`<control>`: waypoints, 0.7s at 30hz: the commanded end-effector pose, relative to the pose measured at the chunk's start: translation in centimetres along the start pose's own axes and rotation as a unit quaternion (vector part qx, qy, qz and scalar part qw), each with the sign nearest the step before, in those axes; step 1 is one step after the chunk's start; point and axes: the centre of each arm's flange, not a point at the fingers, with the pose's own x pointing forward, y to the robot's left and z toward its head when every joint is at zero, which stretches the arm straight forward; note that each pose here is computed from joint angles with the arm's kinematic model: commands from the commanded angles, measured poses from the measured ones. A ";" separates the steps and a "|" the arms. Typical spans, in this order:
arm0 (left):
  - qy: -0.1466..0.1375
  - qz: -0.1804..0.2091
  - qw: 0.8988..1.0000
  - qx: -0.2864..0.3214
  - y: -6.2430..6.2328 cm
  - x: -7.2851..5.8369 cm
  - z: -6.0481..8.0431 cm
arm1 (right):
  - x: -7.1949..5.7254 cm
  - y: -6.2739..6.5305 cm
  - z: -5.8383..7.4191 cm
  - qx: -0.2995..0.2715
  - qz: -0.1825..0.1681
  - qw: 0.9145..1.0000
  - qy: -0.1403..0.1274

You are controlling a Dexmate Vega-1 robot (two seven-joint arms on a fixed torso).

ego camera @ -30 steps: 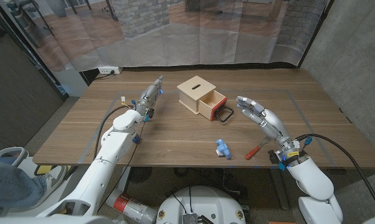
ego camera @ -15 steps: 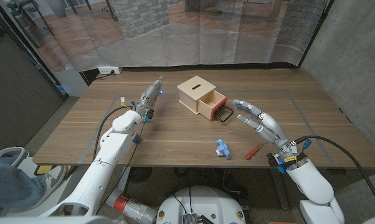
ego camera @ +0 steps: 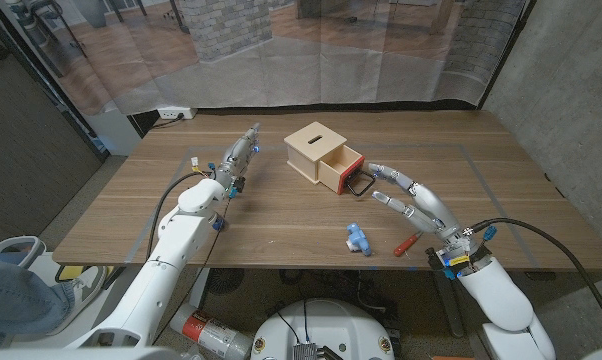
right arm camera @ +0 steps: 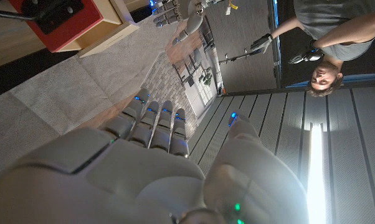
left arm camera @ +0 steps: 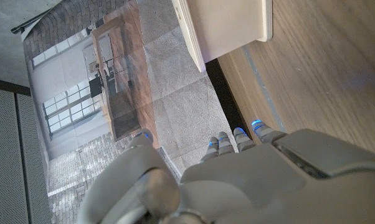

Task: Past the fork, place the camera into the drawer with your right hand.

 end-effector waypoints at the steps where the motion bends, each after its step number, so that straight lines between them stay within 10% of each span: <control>1: 0.002 -0.002 1.000 -0.008 0.5 -0.1 -0.3 | 0.4 1.0 0.5 -0.064 0.022 0.998 -0.002; 21: 0.005 0.002 1.000 -0.004 0.8 -0.5 -0.7 | 0.4 2.0 1.6 -0.136 0.046 0.990 -0.006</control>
